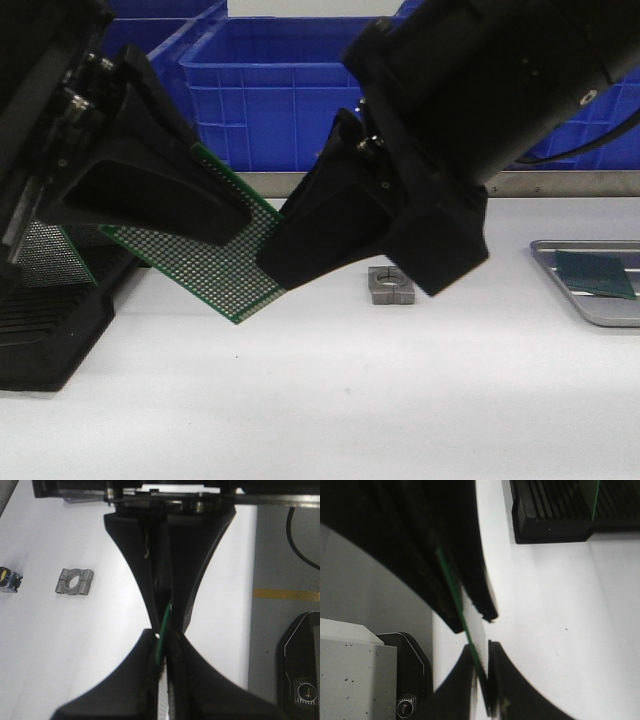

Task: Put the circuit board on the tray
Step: 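Grasp the held board's edge with the right gripper, then carry the board with the right gripper and lay it on the tray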

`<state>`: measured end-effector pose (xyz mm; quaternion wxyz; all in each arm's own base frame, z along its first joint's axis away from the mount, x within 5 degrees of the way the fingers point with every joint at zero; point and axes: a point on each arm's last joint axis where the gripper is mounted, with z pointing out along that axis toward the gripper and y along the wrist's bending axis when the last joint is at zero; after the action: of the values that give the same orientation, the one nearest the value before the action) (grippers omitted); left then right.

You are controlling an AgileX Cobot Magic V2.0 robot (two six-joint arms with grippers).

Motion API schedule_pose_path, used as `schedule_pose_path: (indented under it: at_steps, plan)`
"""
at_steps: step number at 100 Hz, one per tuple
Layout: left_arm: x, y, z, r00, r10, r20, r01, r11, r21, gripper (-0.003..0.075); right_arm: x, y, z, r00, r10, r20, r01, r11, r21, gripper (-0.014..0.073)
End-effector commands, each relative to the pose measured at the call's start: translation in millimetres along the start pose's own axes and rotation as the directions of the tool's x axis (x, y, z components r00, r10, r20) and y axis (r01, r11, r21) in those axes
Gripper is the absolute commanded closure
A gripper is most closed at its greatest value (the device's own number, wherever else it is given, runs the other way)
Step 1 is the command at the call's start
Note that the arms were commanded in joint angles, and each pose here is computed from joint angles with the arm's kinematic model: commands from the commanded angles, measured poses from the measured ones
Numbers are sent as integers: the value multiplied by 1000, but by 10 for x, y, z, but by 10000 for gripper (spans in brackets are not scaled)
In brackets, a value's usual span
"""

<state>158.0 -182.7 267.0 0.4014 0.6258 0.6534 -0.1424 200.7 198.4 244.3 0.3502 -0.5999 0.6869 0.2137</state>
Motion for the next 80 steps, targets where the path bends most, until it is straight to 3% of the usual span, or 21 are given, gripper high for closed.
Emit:
schedule_pose_path:
  at_steps: [1, 13, 26, 36, 52, 66, 80]
  plan:
    - [-127, 64, -73, 998, -17, 62, 20, 998, -54, 601, -138, -38, -100, 996, 48, 74, -51, 998, 38, 663]
    - [-128, 69, -74, 998, -17, 63, 21, 998, -60, 326, -140, -42, -100, 996, 54, 78, -57, 997, 42, 663]
    - [-129, 110, -79, 998, -11, 69, 18, 995, -100, 180, -98, -128, -134, 990, 113, 79, -119, 990, 76, 663]
    - [-147, 165, -111, 996, -5, 89, 20, 987, -162, 173, 24, -311, -233, 967, 239, 86, -249, 960, 126, 663]
    - [-195, 254, -197, 991, 8, 135, 29, 961, -275, 173, 347, -647, -513, 882, 457, 115, -471, 862, 187, 663]
    - [-204, 289, -209, 989, 12, 146, 35, 949, -314, 174, 688, -915, -836, 766, 616, 183, -642, 717, 273, 663]
    - [-203, 289, -204, 989, 0, 149, 46, 949, -311, 174, 1009, -1114, -1159, 672, 688, 274, -731, 559, 391, 663]
